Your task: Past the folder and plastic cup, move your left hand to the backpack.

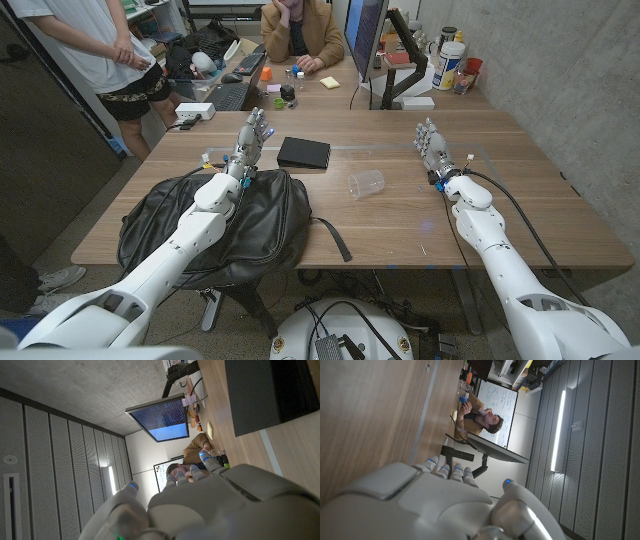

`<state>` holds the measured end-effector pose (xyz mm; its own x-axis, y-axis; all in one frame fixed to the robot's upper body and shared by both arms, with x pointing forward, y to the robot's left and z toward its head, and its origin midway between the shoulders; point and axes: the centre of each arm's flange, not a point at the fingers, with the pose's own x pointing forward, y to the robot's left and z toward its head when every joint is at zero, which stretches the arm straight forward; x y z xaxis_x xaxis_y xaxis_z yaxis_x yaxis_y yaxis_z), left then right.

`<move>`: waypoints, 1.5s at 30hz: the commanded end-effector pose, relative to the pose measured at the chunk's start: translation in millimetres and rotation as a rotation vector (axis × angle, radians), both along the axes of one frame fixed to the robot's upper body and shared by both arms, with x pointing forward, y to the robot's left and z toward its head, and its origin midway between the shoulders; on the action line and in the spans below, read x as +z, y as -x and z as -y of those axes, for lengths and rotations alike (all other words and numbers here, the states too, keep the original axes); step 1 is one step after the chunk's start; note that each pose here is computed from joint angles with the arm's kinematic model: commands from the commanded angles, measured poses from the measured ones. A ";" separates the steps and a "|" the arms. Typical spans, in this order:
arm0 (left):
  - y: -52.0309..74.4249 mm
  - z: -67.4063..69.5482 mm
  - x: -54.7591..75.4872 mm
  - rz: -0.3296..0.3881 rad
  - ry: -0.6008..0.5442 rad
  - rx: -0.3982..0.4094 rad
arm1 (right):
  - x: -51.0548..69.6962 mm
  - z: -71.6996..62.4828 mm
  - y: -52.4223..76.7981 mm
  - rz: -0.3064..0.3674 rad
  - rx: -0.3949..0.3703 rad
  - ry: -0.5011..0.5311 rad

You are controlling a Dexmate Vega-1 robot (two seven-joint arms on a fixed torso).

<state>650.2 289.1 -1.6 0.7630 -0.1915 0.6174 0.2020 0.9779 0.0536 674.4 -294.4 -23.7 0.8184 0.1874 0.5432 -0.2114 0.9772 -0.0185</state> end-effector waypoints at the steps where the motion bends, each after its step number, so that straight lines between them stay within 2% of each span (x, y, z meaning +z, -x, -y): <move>1: 7.5 -0.4 5.3 0.019 -0.021 0.010 | -0.5 -1.3 -1.9 0.000 0.003 0.000; 45: 25.2 -2.9 19.6 0.073 -0.030 0.038 | 0.0 0.7 1.6 0.011 0.003 0.000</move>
